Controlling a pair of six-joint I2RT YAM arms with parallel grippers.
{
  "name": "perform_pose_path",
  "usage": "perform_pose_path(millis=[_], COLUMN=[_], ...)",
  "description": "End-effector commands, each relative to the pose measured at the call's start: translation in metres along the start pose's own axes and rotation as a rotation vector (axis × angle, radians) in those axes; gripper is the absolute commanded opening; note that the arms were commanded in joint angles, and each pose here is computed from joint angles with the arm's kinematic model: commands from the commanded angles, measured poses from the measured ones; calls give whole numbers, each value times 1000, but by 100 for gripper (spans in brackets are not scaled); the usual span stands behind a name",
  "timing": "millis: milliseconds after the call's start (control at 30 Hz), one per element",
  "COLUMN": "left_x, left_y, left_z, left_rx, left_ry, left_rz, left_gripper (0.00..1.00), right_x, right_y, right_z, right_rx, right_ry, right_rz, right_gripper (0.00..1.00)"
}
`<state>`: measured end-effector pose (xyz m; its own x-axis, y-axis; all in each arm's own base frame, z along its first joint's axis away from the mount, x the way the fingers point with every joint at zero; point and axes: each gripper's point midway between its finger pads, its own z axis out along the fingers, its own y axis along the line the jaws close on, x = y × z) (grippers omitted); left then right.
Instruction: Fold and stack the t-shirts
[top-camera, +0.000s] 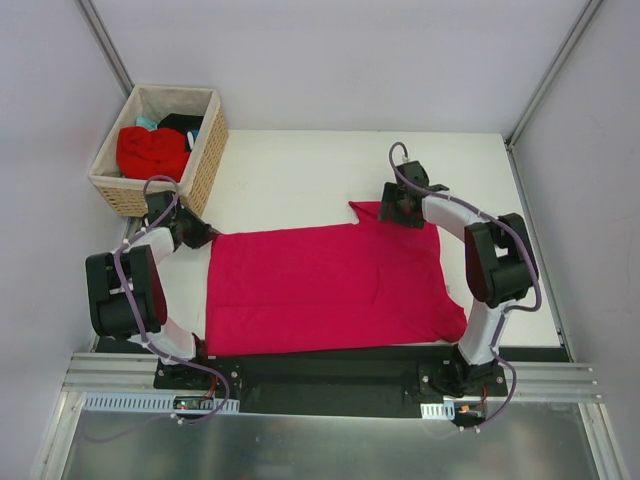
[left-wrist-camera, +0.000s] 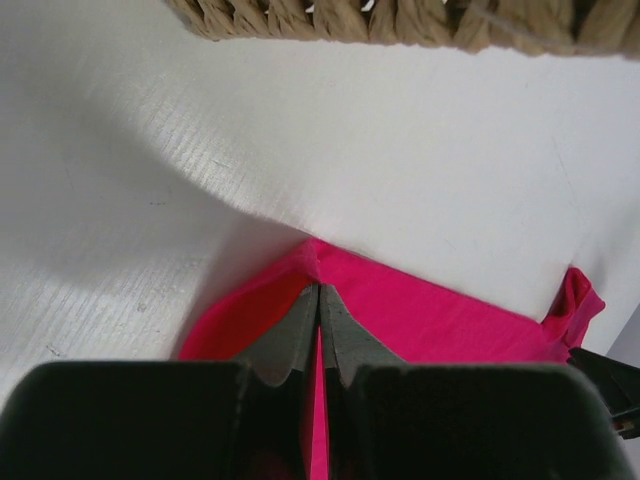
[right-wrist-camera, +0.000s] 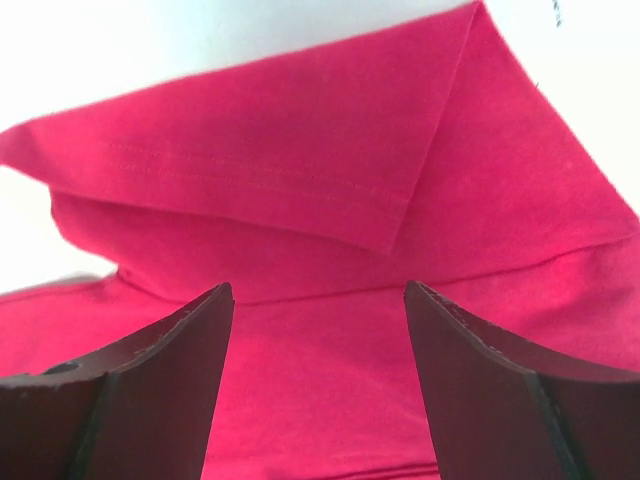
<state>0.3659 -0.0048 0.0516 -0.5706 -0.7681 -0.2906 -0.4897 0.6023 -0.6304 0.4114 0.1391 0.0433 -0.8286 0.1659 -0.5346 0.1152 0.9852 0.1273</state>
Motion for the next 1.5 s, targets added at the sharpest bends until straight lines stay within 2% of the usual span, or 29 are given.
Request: perform_pose_path(millis=[0,133,333,600,833,1067,1300,1467], left_x=[-13,-15,-15,-16,-17,-14,-12,-12], left_y=[-16,-16,-15,-11,-10,-7,-5,-5], left_z=[-12,-14,-14,-12,-14,-15,-13,-14], left_rx=[13,9,1,-19,-22,-39,-45,-44], left_ry=[-55,-62,-64,-70,-79,-68,-64,-65], left_rz=[37,40,46,39,44,42,38,41], left_gripper=[0,0,0,0,0,0,0,0], right_x=[-29,-36,-39,-28,-26,-22,-25,-27], right_y=[0,-8,-16,-22,-22,-23,-21,-20], right_z=[-5,-2,4,14,23,28,27,28], right_rx=[12,23,38,44,40,46,39,39], right_ry=[-55,-61,-56,-24,-6,4,-3,-3], right_rz=[33,55,68,100,118,121,125,128], right_gripper=[73,72,65,60,43,42,36,28])
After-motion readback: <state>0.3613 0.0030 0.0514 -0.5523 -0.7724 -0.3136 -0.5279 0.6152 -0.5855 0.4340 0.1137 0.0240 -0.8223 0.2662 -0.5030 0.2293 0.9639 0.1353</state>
